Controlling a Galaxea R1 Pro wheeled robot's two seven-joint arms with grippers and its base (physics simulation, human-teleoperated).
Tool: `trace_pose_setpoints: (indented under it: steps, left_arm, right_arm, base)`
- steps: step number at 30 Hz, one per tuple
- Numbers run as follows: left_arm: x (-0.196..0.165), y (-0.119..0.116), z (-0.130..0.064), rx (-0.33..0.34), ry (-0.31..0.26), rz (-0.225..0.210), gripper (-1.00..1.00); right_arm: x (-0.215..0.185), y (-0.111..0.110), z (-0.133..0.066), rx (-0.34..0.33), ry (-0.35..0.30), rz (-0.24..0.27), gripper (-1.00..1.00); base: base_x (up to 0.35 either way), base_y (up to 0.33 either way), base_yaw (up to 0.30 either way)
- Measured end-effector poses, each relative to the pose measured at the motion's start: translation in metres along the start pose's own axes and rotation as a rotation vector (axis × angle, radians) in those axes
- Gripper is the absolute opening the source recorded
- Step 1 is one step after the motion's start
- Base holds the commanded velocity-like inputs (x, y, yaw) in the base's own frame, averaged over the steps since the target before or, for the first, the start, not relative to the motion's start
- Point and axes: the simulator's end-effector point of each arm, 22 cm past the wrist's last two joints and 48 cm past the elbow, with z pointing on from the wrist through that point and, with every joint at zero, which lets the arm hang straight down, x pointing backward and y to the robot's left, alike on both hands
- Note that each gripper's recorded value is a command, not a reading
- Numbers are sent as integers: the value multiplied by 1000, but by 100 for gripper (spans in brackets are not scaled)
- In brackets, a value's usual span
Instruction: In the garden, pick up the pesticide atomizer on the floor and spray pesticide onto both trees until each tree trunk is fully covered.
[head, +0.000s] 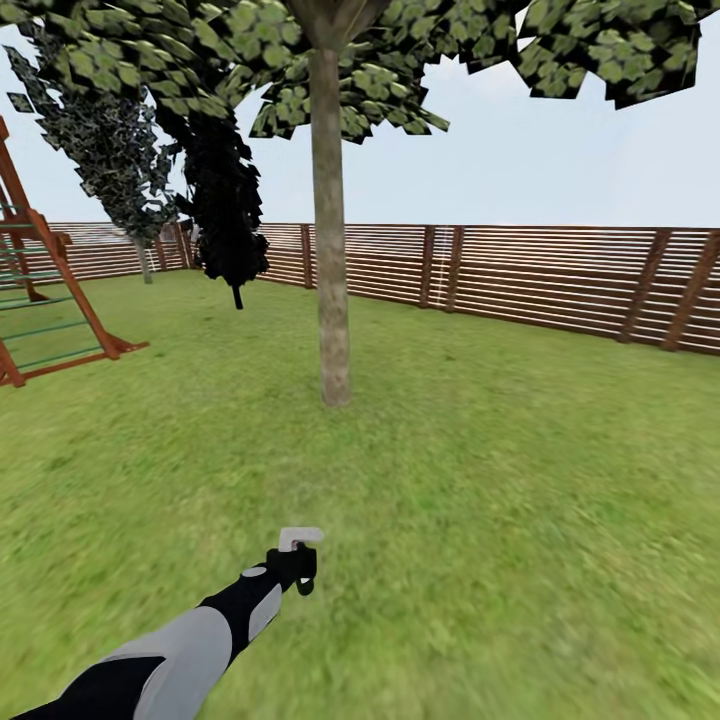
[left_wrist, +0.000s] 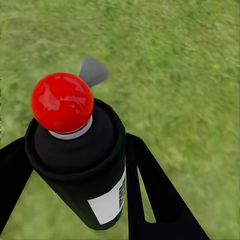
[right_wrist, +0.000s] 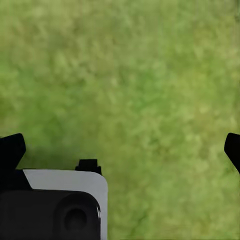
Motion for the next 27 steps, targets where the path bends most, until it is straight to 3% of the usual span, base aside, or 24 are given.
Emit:
trace_pose_setpoints:
  steps: [8,18,20,21,22,23,24,27]
  left_arm:
    - [0,0,0,0,0,-1,-100]
    - [-11,5,0,-6,-48,2,-100]
    - [-16,7,0,-10,-63,0,-100]
    - [-16,7,0,-11,-63,-2,-100]
    - [-16,7,0,-11,-63,-2,-100]
    - [-16,8,0,-12,-63,-2,-100]
    - [-17,9,0,-12,-63,-1,-100]
    - [-16,8,0,-2,-61,5,-100]
  right_arm:
    - [0,0,0,0,0,1,100]
    - [-1,-2,1,3,-3,0,100]
    - [-64,-20,7,29,-123,-9,100]
    - [-117,-51,12,69,-89,-29,100]
    - [-243,-66,1,93,-220,-18,100]
    - [-366,-81,-24,112,-336,3,100]
    - [-420,-88,-43,119,-392,14,100]
    - [-491,-87,-72,67,-434,19,100]
  base:
    - [305,141,76]
    - [40,2,1]
    - [0,0,0]
    - [0,0,0]
    - [0,0,0]
    - [0,0,0]
    - [0,0,0]
    - [0,0,0]
